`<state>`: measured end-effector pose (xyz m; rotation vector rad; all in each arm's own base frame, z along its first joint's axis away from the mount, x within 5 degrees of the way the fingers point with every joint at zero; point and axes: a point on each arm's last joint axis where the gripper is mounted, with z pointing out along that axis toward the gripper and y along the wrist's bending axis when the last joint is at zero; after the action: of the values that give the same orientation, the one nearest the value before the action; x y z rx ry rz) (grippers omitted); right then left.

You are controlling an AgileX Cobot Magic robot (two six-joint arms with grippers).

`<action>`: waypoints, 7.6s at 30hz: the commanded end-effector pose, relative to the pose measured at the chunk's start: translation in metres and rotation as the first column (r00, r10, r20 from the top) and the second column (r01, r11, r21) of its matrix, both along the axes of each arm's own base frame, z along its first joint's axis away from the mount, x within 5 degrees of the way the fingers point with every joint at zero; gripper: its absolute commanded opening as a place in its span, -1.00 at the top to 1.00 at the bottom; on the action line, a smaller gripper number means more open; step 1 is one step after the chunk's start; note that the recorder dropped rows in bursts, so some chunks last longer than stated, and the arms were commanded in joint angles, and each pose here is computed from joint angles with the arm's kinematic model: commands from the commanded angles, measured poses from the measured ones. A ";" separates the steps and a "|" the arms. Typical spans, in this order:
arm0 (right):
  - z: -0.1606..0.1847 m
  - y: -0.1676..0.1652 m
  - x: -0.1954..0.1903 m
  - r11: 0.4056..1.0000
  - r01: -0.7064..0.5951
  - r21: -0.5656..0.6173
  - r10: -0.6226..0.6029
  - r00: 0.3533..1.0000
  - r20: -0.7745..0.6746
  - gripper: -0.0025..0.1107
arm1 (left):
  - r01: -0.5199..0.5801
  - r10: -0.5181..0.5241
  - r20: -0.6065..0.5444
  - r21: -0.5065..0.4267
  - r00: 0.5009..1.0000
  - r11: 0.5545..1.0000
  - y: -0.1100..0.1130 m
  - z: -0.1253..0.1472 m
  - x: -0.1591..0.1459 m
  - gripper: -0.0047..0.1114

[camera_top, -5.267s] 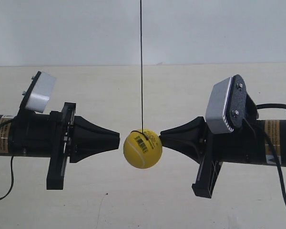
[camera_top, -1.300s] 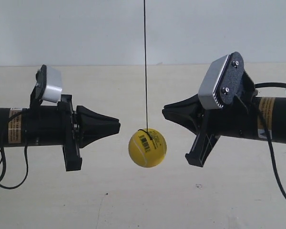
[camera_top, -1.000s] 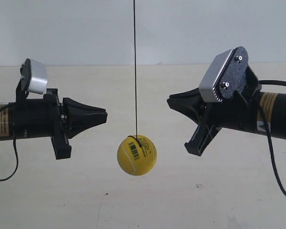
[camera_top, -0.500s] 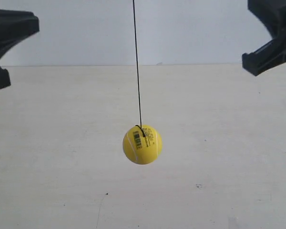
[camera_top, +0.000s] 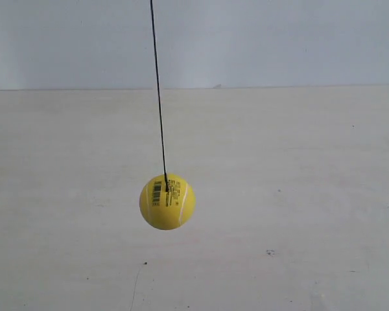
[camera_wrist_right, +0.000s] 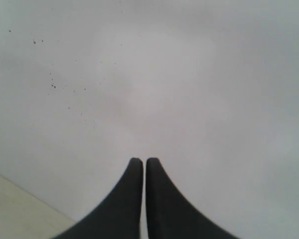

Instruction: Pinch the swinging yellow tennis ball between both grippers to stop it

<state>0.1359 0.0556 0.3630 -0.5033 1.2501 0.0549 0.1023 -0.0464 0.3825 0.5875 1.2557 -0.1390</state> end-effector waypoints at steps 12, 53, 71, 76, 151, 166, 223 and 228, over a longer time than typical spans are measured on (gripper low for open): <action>0.000 -0.020 -0.037 0.997 0.052 0.060 -0.045 0.993 -0.112 0.96 | -0.075 0.085 0.107 -0.101 0.991 0.992 0.014 -0.008 -0.069 0.84; -0.149 -0.015 -0.047 0.966 -0.017 0.257 0.102 0.941 -0.323 0.96 | -0.219 0.188 -0.136 -0.267 0.973 0.939 0.027 -0.126 -0.058 0.84; -0.154 -0.016 -0.046 0.970 0.009 0.242 0.084 0.925 -0.370 0.96 | -0.219 0.188 -0.136 -0.267 0.973 0.939 0.027 -0.126 -0.058 0.84; -0.162 -0.033 -0.051 0.918 0.209 0.338 -0.017 0.871 -0.491 0.96 | -0.219 0.188 -0.136 -0.267 0.973 0.939 0.027 -0.126 -0.058 0.84; -0.181 -0.054 -0.082 0.922 0.388 0.015 -0.326 0.794 -0.513 0.96 | -0.213 0.200 -0.088 -0.186 0.976 0.959 0.026 -0.128 -0.058 0.84; -0.181 -0.054 -0.082 0.922 0.388 0.015 -0.326 0.794 -0.513 0.96 | -0.389 0.360 -0.176 -0.179 0.916 0.904 0.041 -0.167 -0.047 0.84; -0.181 -0.054 -0.082 0.922 0.388 0.015 -0.326 0.794 -0.513 0.96 | -0.464 0.431 -0.438 0.037 0.789 0.885 0.046 -0.198 -0.048 0.84; -0.181 -0.054 -0.082 0.922 0.388 0.016 -0.326 0.796 -0.510 0.96 | -0.464 0.431 -0.438 0.037 0.789 0.885 0.046 -0.198 -0.048 0.84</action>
<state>0.0544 0.0016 0.1811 -0.1363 1.8417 -0.0611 0.0542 0.0002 0.1857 0.1785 1.7918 0.1004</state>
